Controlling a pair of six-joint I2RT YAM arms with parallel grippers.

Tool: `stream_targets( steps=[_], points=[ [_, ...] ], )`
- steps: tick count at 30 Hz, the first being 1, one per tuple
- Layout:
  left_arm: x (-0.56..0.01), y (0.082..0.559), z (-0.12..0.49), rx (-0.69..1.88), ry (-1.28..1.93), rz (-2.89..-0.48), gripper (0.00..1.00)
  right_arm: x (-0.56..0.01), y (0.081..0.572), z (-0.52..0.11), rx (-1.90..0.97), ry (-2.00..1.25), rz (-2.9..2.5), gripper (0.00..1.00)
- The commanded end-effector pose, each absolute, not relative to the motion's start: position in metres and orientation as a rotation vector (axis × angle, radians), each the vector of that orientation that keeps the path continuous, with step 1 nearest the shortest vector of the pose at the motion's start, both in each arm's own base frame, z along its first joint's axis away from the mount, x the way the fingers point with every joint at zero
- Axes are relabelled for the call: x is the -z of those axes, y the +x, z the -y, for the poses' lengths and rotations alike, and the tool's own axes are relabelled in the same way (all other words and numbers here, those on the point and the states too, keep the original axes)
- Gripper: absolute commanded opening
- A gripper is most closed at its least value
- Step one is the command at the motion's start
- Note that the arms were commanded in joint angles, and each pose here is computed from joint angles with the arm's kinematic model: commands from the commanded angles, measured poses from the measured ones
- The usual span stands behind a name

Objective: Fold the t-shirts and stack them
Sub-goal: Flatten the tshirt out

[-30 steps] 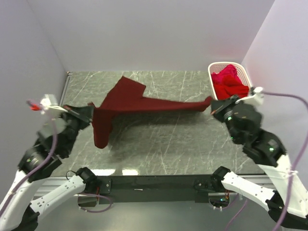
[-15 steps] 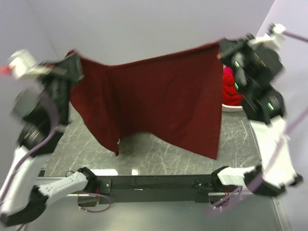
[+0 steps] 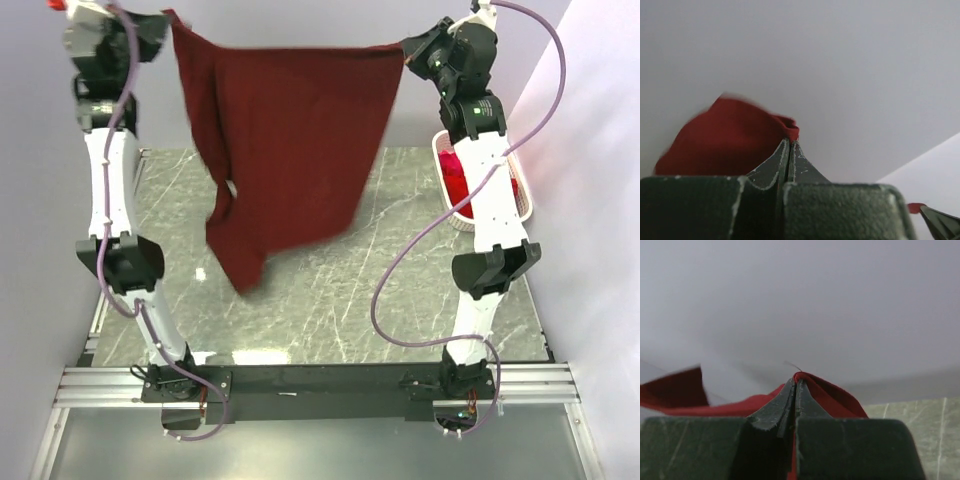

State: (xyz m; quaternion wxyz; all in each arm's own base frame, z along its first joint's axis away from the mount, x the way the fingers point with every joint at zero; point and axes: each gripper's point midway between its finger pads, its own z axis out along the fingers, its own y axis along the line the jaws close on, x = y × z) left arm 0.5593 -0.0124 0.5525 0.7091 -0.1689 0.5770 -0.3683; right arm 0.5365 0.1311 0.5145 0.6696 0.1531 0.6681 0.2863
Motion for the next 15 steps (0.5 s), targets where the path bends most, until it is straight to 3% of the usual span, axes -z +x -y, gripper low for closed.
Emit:
stream_targets(
  steps=[1, 6, 9, 10, 12, 13, 15],
  points=[
    [-0.657, 0.472, 0.020, 1.006, -0.132, -1.052, 0.01, -0.612, 0.483, -0.124, -0.742, 0.263, -1.229, 0.00],
    [-0.652, 0.442, 0.005, 0.994, -0.115, -1.064, 0.01, -0.592, 0.468, -0.119, -0.730, 0.291, -1.302, 0.00],
    [-0.624, 0.428, 0.012, 0.998, -0.147, -1.155, 0.01, -0.503, 0.475, -0.121, -0.712, 0.365, -1.487, 0.00],
    [-0.575, 0.446, 0.008, 1.022, -0.223, -1.247, 0.01, -0.483, 0.473, -0.119, -0.701, 0.386, -1.522, 0.00],
    [-0.551, 0.425, 0.015, 1.026, -0.250, -1.287, 0.01, -0.417, 0.460, -0.115, -0.679, 0.449, -1.641, 0.00],
    [-0.492, 0.434, 0.013, 1.041, -0.336, -1.390, 0.01, -0.394, 0.454, -0.113, -0.667, 0.468, -1.680, 0.00],
    [-0.440, 0.426, 0.014, 1.041, -0.435, -1.486, 0.01, -0.323, 0.433, -0.108, -0.628, 0.524, -1.805, 0.00]
  ],
)
